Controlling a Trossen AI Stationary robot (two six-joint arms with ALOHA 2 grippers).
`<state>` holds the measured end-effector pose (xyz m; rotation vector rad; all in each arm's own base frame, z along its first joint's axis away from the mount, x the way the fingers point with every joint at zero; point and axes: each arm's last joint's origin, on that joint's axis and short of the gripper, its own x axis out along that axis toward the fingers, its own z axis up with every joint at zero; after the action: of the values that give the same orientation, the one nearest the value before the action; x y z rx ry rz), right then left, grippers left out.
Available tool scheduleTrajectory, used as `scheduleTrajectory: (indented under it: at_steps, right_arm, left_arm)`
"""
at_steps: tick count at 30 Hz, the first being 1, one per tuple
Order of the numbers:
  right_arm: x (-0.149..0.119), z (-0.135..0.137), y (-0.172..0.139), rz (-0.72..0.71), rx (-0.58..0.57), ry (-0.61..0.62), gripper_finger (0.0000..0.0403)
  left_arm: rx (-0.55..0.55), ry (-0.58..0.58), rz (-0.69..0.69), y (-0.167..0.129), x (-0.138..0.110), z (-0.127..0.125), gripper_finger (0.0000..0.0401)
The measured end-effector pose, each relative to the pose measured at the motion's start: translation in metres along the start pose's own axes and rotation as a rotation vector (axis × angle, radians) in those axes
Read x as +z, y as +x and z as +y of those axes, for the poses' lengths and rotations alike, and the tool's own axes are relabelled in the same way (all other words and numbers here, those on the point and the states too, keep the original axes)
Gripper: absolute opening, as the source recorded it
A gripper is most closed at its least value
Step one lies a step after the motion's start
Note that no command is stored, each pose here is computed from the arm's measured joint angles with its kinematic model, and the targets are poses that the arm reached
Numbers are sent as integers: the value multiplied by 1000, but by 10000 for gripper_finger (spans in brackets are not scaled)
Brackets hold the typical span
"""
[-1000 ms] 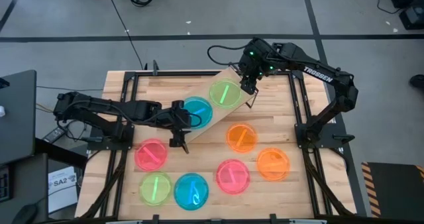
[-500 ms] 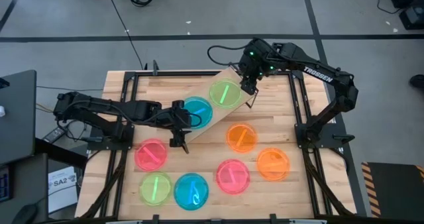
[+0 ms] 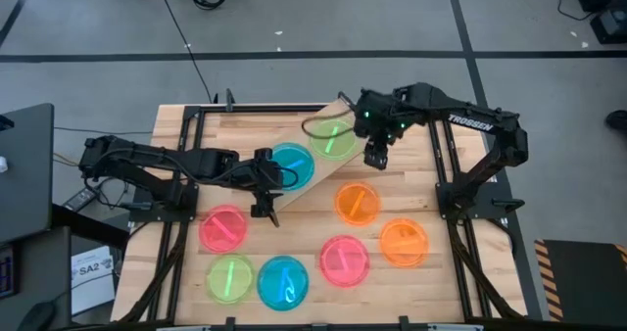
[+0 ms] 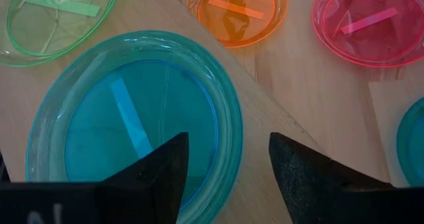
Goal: Place and stack plates onto a shelf
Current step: Stack the top orange plate on the green plate on the shelf
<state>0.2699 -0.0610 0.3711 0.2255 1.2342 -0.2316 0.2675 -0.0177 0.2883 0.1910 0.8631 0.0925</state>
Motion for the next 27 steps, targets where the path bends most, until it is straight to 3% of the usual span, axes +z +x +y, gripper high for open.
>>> scheduleTrajectory:
  at_steps: [7, 13, 19, 27]
  right_arm:
    - [-13, 37, -7, 16, 39, -117, 203]
    - [-42, 51, -37, -78, -40, -85, 203]
    - [-95, 46, -42, -190, -84, 61, 203]
    - [-143, 33, 0, -282, 6, 341, 203]
  left_arm:
    - [0, -1, 0, 0, 0, 0, 217]
    - [0, -1, 0, 0, 0, 0, 217]
    - [0, -1, 0, 0, 0, 0, 217]
    - [0, -1, 0, 0, 0, 0, 217]
